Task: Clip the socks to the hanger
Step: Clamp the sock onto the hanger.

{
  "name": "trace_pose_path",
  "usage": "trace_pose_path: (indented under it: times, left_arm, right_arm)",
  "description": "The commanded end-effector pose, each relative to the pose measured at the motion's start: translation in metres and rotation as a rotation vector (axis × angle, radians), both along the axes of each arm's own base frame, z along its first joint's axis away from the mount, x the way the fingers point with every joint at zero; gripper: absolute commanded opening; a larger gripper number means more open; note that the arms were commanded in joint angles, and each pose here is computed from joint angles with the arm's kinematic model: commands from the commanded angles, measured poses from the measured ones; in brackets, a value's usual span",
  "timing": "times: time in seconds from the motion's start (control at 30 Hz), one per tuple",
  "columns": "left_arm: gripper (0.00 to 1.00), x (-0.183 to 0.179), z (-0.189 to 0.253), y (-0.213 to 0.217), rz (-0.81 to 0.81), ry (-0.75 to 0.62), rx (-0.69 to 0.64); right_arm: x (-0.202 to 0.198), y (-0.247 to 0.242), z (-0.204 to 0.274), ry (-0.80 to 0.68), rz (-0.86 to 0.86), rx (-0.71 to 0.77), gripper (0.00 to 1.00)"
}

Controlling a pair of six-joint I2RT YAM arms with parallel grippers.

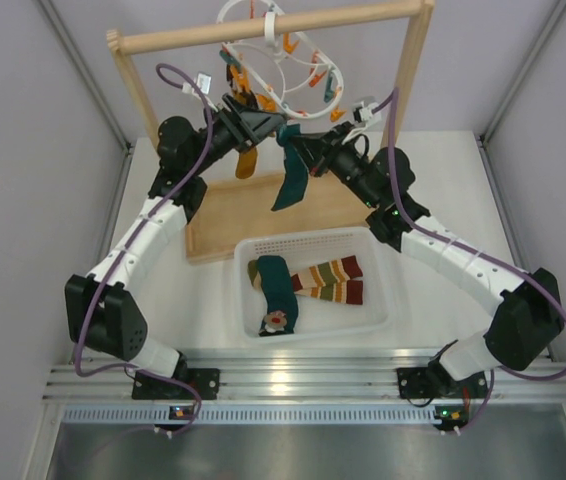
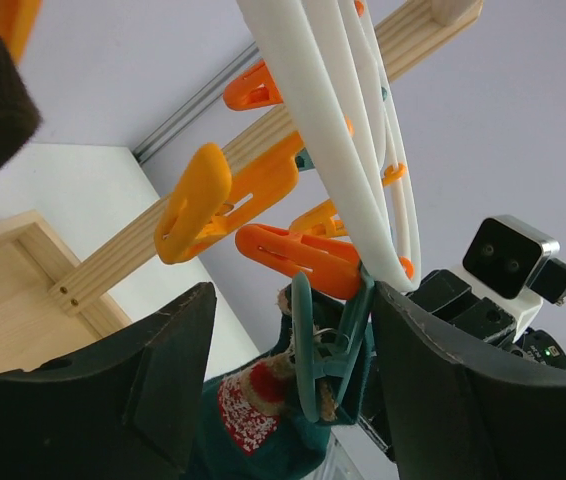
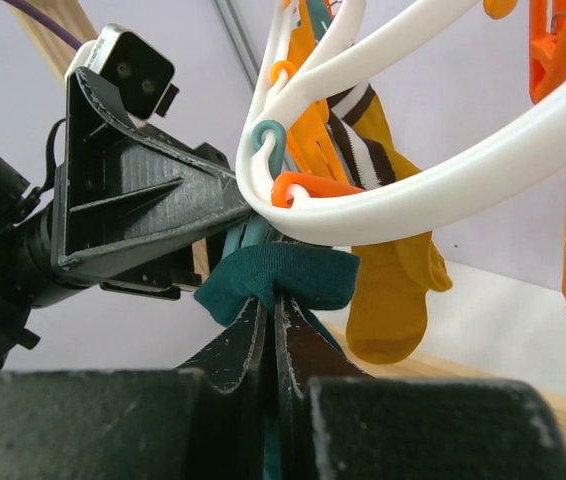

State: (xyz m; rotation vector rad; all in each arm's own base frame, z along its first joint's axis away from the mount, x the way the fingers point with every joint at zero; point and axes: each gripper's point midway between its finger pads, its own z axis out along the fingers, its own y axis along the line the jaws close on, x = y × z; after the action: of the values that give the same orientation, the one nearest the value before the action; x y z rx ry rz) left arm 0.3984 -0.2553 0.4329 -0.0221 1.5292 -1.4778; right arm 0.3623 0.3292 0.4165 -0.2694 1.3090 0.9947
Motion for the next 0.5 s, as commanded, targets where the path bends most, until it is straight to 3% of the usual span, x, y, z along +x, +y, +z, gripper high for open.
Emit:
trace_pose_path:
  times: [0.0, 0.17, 0.37, 0.47]
  left_arm:
    - [0.69, 0.007, 0.04, 0.017, 0.06, -0.103, -0.092]
    - [0.83, 0.0, 0.045, 0.019, 0.058, -0.132, -0.1]
    - [0.84, -0.006, 0.049, 0.026, 0.096, -0.178, -0.062]
    - [0.84, -0.006, 0.046, 0.029, 0.121, -0.183, -0.033]
  right_arm:
    - [-0.014, -0.02, 0.076, -0.13, -0.007, 0.142, 0.0]
    - [-0.015, -0.02, 0.069, -0.118, -0.005, 0.13, 0.0]
    - [-0.019, -0.015, 0.043, -0.082, 0.019, 0.082, 0.0]
    - [-0.025, -0.011, 0.033, -0.094, 0.037, 0.041, 0.07]
